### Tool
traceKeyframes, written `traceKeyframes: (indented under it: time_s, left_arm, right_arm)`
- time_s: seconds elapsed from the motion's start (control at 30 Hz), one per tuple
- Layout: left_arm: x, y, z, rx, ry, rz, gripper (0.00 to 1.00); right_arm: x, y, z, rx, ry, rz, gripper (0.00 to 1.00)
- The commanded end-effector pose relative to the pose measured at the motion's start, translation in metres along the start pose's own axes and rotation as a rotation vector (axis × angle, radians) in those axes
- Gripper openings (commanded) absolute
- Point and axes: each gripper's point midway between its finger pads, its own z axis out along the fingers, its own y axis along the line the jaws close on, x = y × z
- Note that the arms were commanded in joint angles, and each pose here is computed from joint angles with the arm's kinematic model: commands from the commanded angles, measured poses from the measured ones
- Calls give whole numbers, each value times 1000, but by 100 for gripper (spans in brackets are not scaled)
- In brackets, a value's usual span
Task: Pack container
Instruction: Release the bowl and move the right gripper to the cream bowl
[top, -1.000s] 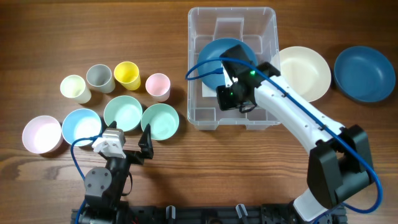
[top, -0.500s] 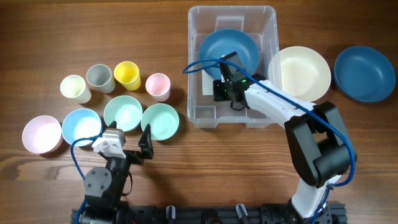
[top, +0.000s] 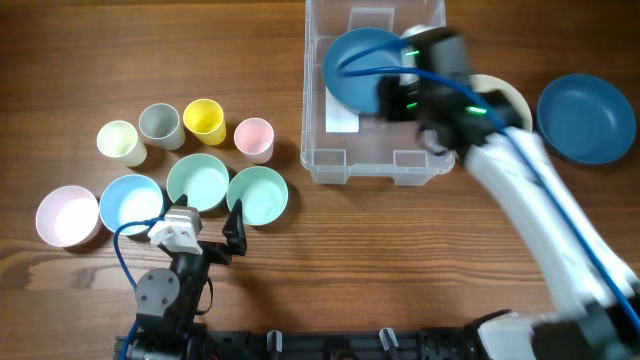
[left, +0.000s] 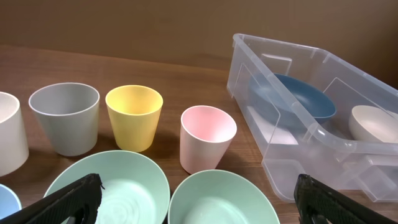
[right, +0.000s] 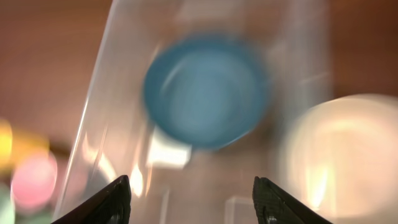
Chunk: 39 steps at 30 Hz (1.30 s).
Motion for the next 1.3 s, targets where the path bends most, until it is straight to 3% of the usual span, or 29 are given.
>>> traceKeyframes:
  time_s: [0.0, 0.1, 0.23, 0.47, 0.57, 0.63, 0.7, 0.73, 0.83, 0.97, 1.07, 1.17, 1.27]
  left_arm:
    - [1, -3, 0, 19, 0, 17, 100]
    - [1, -3, 0, 19, 0, 17, 100]
    - [1, -3, 0, 19, 0, 17, 100]
    - [1, -3, 0, 19, 0, 17, 100]
    - [1, -3, 0, 19, 1, 17, 100]
    - [1, -3, 0, 19, 0, 17, 100]
    - [1, -3, 0, 19, 1, 17, 100]
    - [1, -3, 0, 19, 1, 17, 100]
    - [1, -3, 0, 19, 0, 17, 100]
    - [1, -3, 0, 19, 1, 17, 100]
    - [1, -3, 0, 19, 0, 17, 100]
    - [1, -3, 0, 19, 0, 17, 100]
    - [1, -3, 0, 19, 0, 17, 100]
  right_arm:
    - [-38, -119, -42, 252, -153, 286, 69]
    - [-15, -250, -50, 438, -138, 631, 74]
    - [48, -350, -16, 409, 4, 948, 73]
    - [173, -408, 50, 423, 318, 1211, 76]
    - [193, -418, 59, 425, 355, 1217, 76]
    - [194, -420, 62, 421, 353, 1193, 73]
    - [193, -421, 62, 421, 349, 1193, 56]
    - [193, -421, 62, 421, 349, 1193, 43]
    - [191, -420, 60, 415, 350, 1165, 34]
    - [180, -417, 48, 418, 327, 1156, 5]
    - [148, -414, 20, 423, 235, 1131, 4]
    - [88, -398, -32, 401, 38, 1070, 4]
    - [15, -340, -81, 229, -163, 969, 4]
